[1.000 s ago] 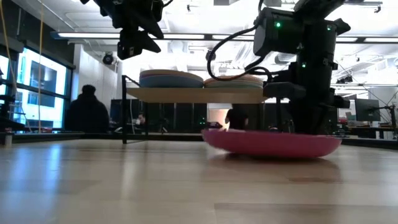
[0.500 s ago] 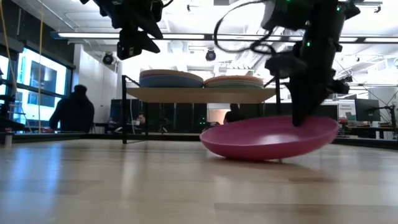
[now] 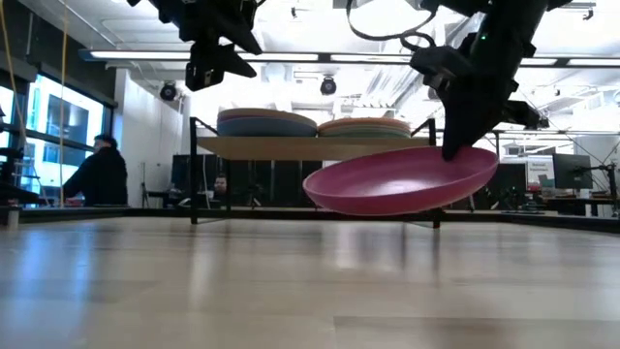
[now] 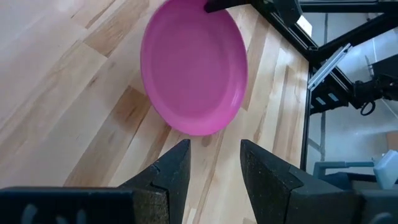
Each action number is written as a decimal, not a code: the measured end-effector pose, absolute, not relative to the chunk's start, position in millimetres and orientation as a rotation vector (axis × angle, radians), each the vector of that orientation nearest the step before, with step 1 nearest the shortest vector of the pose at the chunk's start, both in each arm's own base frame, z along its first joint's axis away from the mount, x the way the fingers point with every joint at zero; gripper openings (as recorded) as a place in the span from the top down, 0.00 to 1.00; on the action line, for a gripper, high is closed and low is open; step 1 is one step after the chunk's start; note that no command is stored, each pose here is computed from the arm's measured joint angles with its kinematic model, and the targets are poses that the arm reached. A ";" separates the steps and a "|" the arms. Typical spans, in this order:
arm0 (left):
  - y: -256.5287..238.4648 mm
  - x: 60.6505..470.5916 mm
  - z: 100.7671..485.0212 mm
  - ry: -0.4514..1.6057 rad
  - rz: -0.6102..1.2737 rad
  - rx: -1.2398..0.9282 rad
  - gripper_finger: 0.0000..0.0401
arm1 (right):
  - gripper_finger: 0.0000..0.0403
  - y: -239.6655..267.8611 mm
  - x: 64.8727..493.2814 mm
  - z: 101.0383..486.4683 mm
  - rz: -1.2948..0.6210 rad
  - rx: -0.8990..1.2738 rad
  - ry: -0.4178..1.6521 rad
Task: Place and stack plates onto a shelf
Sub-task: Stack the pink plate into the light gray plate on the shelf
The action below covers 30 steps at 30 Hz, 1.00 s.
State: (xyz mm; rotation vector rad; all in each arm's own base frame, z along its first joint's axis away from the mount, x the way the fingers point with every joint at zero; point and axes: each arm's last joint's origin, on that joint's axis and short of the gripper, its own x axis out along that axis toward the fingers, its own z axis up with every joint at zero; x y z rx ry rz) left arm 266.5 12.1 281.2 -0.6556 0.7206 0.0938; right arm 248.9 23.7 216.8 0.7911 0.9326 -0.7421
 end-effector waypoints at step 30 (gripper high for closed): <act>17.6 286.2 268.4 0.658 0.249 -0.779 0.68 | 1.00 18.9 251.3 255.6 -0.629 0.900 0.607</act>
